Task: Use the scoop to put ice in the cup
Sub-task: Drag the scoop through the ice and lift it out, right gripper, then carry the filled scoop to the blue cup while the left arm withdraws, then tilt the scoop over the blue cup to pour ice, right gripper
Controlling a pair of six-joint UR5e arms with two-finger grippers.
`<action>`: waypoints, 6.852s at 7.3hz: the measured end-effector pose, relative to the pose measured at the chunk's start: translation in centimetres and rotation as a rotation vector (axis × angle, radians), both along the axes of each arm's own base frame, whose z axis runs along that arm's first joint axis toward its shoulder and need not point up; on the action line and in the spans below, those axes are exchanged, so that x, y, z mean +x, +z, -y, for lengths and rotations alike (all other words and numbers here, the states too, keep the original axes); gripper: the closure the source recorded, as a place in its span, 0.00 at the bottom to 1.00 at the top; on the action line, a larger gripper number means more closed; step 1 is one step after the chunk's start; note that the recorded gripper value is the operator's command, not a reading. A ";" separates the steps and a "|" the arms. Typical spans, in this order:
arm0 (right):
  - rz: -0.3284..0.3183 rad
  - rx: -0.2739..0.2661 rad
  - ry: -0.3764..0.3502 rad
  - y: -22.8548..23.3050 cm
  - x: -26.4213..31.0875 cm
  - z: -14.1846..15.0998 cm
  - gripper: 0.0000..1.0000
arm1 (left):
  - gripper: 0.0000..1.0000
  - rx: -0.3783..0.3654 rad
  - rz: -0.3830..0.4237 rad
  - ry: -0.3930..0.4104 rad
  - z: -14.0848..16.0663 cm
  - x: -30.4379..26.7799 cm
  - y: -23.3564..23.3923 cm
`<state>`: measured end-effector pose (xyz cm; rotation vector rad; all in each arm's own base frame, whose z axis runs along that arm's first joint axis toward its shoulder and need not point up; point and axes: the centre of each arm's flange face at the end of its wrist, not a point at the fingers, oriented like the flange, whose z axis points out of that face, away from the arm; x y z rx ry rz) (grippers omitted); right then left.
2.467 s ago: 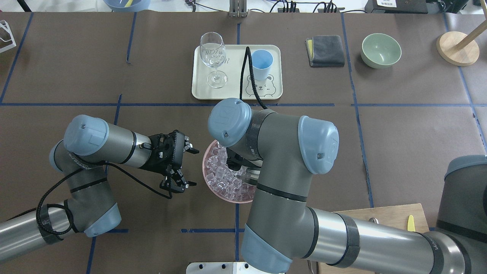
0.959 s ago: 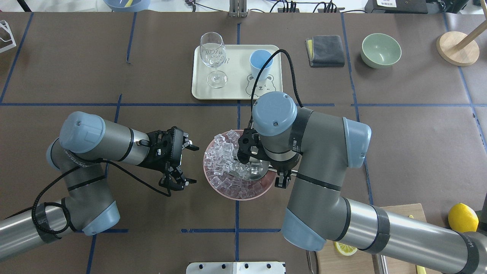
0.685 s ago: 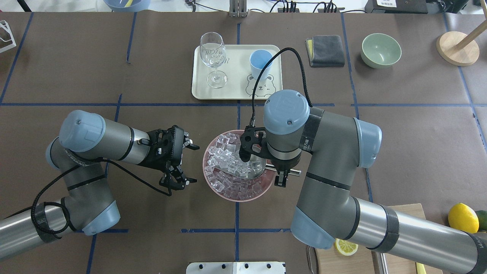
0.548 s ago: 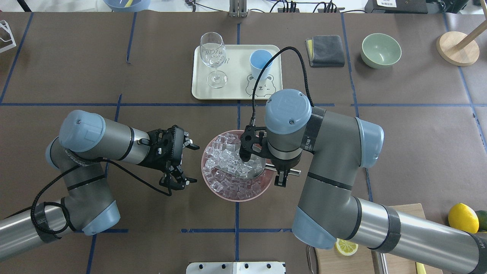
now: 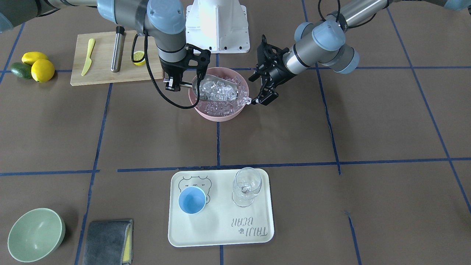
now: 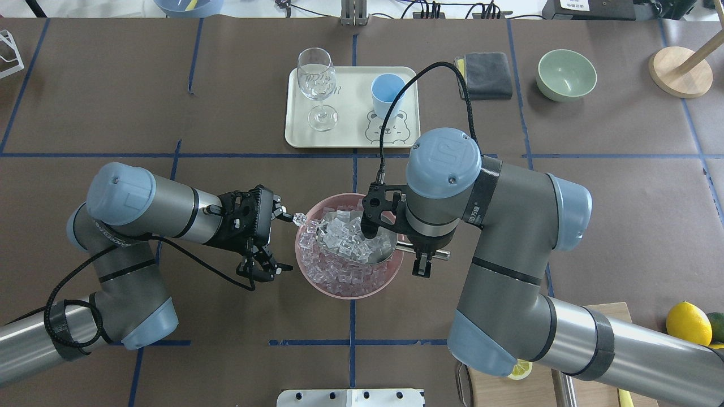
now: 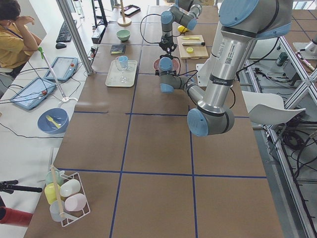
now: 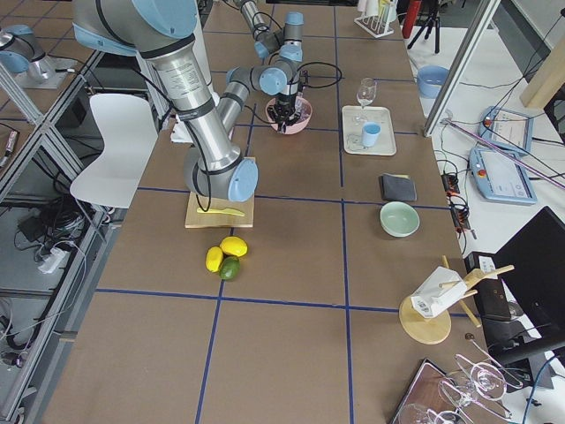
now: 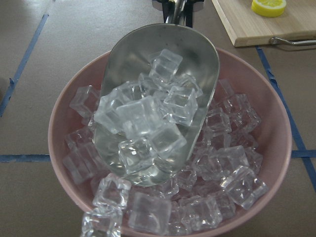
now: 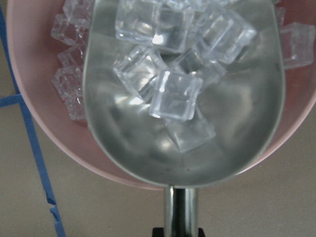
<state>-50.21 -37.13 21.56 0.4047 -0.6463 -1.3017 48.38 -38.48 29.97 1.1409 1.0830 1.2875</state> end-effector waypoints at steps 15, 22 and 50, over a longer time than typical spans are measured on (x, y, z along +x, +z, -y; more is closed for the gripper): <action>0.072 -0.109 0.242 -1.2 8.5 0.4 1.00 | 0.00 -0.011 -0.014 0.044 1.6 -3.4 -4.0; -0.019 -0.453 0.610 1.1 12.8 7.0 1.00 | 0.00 -0.079 0.053 -0.035 7.4 -11.0 0.8; -0.276 -0.607 0.500 -2.8 6.5 24.3 1.00 | 0.00 -0.501 0.547 -0.419 15.7 -36.8 22.7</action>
